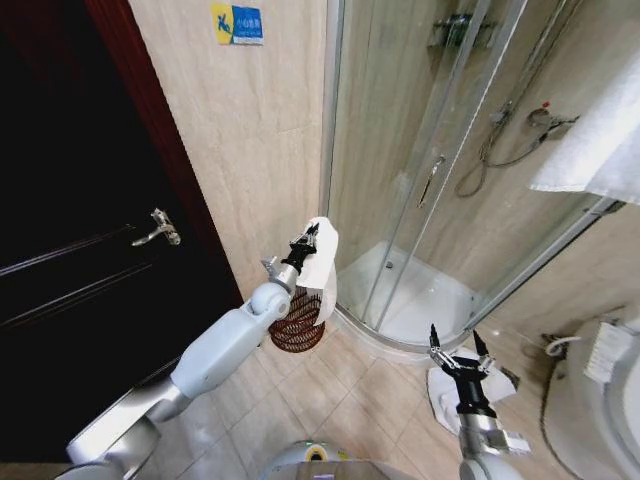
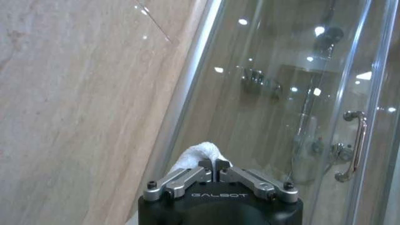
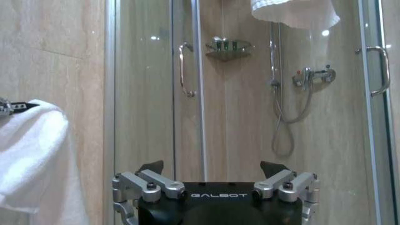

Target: Discard the used towel into the hamper.

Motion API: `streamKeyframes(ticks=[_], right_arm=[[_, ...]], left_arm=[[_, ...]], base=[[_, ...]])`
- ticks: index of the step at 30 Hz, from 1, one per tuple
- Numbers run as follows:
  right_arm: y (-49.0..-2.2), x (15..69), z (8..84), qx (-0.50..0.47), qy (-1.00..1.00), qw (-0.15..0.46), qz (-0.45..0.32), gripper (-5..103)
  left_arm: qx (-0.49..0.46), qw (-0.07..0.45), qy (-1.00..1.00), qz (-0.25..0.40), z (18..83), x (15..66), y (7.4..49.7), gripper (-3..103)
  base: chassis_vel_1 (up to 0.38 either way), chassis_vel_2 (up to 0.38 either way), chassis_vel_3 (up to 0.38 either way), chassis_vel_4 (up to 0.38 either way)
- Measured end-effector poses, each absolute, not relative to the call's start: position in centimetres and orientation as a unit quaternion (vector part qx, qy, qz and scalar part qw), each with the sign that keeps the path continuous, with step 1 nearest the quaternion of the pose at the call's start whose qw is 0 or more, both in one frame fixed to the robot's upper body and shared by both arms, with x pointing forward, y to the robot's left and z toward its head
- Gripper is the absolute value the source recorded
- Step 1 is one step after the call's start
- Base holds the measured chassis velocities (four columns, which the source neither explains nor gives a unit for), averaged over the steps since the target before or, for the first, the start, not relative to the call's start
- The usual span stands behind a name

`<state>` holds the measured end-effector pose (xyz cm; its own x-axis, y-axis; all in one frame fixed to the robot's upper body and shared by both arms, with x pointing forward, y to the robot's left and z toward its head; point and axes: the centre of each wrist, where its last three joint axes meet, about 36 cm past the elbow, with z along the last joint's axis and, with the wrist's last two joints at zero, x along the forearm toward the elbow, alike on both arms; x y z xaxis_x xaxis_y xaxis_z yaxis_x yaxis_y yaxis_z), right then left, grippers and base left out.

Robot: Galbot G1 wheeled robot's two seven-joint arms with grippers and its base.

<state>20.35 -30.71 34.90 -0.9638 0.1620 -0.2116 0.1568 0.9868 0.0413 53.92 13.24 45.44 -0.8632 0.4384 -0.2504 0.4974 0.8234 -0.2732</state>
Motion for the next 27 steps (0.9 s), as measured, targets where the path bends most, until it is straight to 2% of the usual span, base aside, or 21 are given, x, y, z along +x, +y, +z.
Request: streamKeyframes(ticks=[20, 27], right_arm=[[-30.6, 20.3, 34.9, 0.074, 0.991, 0.107, 0.011, 100], [-30.8, 20.3, 34.8, 0.076, 0.991, 0.105, 0.012, 100]], left_arm=[[0.222, 0.085, 0.957, -0.167, 45.0, 54.1, 12.3, 2], [0.229, 0.065, 0.963, -0.124, 42.6, 54.2, 11.8, 2]], base=[[0.006, 0.008, 0.006, 0.007], [0.004, 0.007, 0.005, 0.006]])
